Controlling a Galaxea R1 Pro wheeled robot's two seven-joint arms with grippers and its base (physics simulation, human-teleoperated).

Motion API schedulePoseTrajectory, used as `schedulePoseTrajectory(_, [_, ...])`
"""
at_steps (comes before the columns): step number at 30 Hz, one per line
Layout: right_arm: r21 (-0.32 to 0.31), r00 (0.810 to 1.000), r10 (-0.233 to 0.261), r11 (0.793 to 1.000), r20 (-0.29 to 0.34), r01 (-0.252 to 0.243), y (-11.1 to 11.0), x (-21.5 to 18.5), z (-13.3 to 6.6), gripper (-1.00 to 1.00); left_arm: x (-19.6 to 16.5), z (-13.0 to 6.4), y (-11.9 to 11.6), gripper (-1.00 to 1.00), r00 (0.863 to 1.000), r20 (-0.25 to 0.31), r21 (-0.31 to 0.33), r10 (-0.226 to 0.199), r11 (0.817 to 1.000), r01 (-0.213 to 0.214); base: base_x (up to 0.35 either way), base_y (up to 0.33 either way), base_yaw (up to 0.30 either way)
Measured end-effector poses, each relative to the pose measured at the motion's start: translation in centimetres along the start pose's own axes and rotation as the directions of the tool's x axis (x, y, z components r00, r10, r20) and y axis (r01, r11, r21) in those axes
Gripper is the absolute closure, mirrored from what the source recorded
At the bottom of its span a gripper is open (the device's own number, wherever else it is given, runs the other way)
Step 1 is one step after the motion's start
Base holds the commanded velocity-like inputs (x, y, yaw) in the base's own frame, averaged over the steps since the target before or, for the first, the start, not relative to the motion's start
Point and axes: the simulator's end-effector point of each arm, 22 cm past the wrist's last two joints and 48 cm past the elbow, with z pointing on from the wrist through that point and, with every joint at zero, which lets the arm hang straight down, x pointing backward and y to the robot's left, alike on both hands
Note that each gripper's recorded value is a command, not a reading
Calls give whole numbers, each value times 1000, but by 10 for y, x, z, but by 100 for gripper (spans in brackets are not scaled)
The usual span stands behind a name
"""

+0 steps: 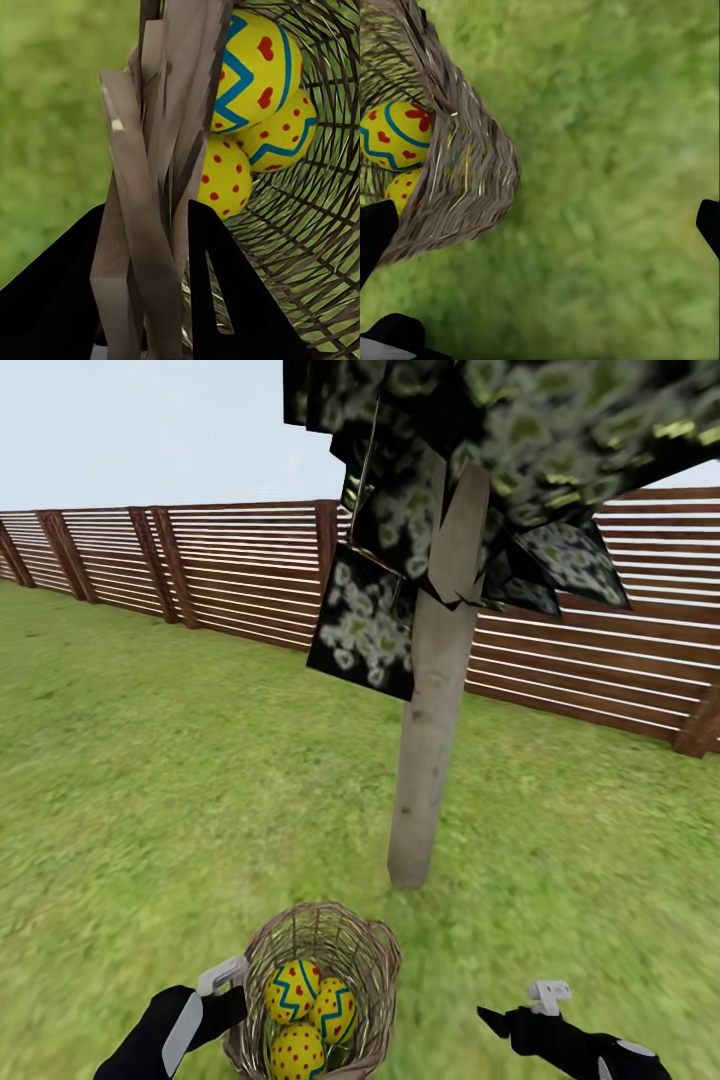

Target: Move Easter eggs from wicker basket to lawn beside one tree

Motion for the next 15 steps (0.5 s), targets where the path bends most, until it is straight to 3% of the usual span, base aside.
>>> schedulePoseTrajectory(15, [-6, 1000, 1, 1000, -1, -1, -10, 18, 20, -100, 8, 26, 7, 100, 1000, 0, 0, 0, 1000, 0, 0, 0, 0])
